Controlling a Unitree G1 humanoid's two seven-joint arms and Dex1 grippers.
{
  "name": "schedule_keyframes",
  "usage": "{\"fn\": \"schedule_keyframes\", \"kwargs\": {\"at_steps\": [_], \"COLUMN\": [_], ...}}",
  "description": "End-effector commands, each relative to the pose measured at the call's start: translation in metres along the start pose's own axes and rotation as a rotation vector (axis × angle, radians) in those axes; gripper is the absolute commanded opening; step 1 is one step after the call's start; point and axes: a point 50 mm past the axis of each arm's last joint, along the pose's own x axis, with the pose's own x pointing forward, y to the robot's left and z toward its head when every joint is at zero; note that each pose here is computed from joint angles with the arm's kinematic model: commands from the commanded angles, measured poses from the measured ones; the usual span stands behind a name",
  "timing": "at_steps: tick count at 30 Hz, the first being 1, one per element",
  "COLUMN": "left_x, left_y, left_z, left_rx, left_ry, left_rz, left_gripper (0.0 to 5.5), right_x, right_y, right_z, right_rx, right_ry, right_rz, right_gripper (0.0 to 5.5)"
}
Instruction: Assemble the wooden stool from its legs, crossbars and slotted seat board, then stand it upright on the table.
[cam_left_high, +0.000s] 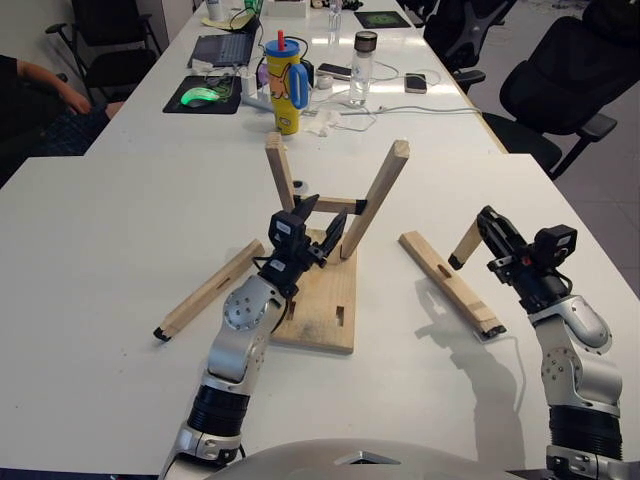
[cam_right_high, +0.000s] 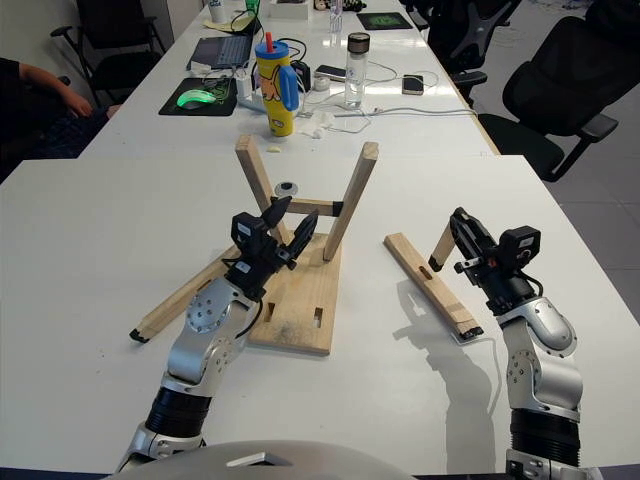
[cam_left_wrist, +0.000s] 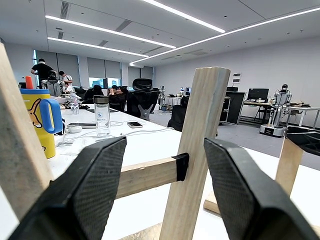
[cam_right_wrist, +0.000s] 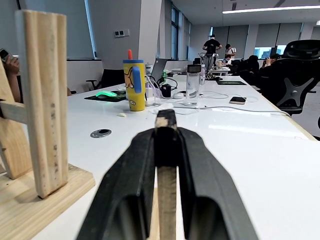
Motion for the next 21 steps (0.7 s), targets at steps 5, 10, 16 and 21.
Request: {"fn": "schedule_keyframes", "kwargs": {"at_steps": [5, 10, 16, 21], "left_x": [0.001, 0.003, 0.002, 0.001], "left_y": [-0.001, 0.000, 0.001, 0.001], "left_z": [-0.002, -0.002, -0.003, -0.002], "left_rx": [-0.010, -0.007, -0.009, -0.014], "left_ry": [0.015, 0.016, 0.021, 0.021], "left_rz": [-0.016, -0.021, -0.024, -0.023], "left_gripper": [2.85, 2.85, 2.85, 2.85], "right_x": [0.002, -0.002, -0.004, -0.001], "right_y": [0.006, 0.006, 0.005, 0.003], "right_z": [-0.008, -0.013, -0.014, -0.015], "right_rx": [0.051, 0.049, 0.049, 0.036], "right_ry": [0.001, 0.016, 0.020, 0.038], "right_rz": [0.009, 0.004, 0.003, 0.036], "right_gripper": [0.47, 0.47, 0.47, 0.47]}}
